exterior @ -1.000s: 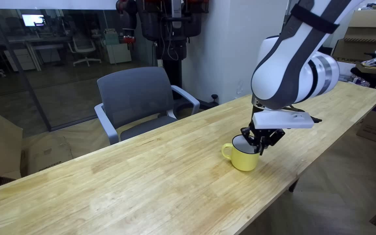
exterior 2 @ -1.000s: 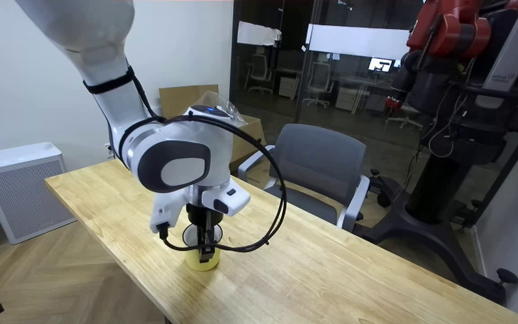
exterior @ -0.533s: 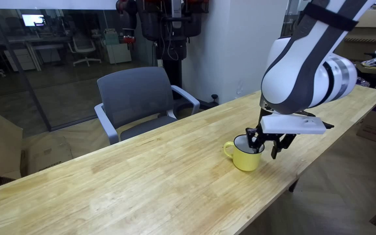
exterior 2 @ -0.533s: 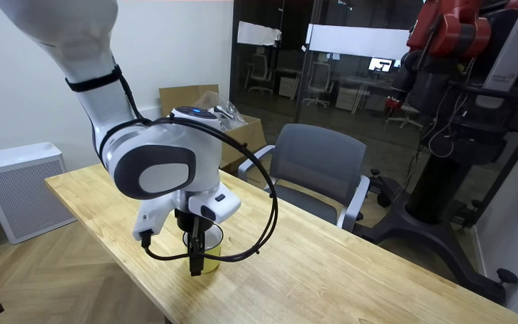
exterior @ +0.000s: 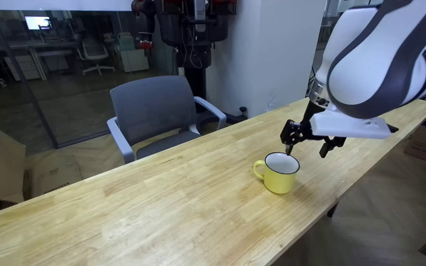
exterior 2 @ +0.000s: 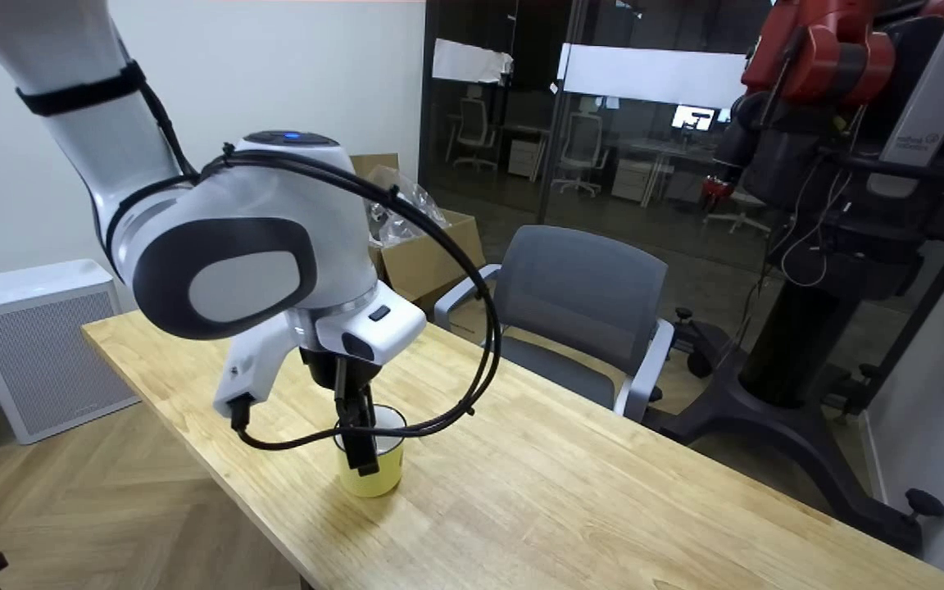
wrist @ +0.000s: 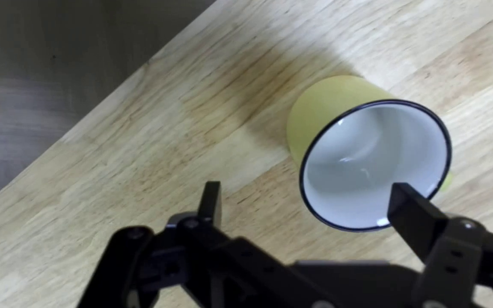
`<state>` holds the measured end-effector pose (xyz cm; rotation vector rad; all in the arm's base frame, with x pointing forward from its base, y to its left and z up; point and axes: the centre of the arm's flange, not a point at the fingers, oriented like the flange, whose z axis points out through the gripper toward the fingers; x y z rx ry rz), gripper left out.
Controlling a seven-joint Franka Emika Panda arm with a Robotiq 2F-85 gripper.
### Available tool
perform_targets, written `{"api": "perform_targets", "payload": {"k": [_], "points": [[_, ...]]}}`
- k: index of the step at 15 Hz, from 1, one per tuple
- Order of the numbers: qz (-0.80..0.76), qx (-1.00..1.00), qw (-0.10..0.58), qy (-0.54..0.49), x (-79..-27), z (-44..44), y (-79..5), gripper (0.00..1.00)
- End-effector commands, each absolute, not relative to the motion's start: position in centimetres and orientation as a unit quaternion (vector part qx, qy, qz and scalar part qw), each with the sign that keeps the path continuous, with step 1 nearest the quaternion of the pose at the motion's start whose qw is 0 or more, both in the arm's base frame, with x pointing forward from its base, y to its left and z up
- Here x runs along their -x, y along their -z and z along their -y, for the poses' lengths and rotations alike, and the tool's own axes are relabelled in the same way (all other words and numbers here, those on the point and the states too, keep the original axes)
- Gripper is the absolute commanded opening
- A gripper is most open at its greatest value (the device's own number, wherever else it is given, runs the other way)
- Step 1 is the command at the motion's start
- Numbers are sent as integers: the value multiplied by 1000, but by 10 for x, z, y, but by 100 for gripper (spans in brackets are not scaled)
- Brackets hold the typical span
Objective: Move the yellow mug forwards
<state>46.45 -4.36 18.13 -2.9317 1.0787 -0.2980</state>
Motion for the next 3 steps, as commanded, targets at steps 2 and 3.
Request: {"api": "perform_targets", "payload": {"k": [2, 3], "points": [[-341, 935, 4, 96, -462, 41, -184, 100], [-342, 935, 3, 95, -462, 42, -182, 100]]}}
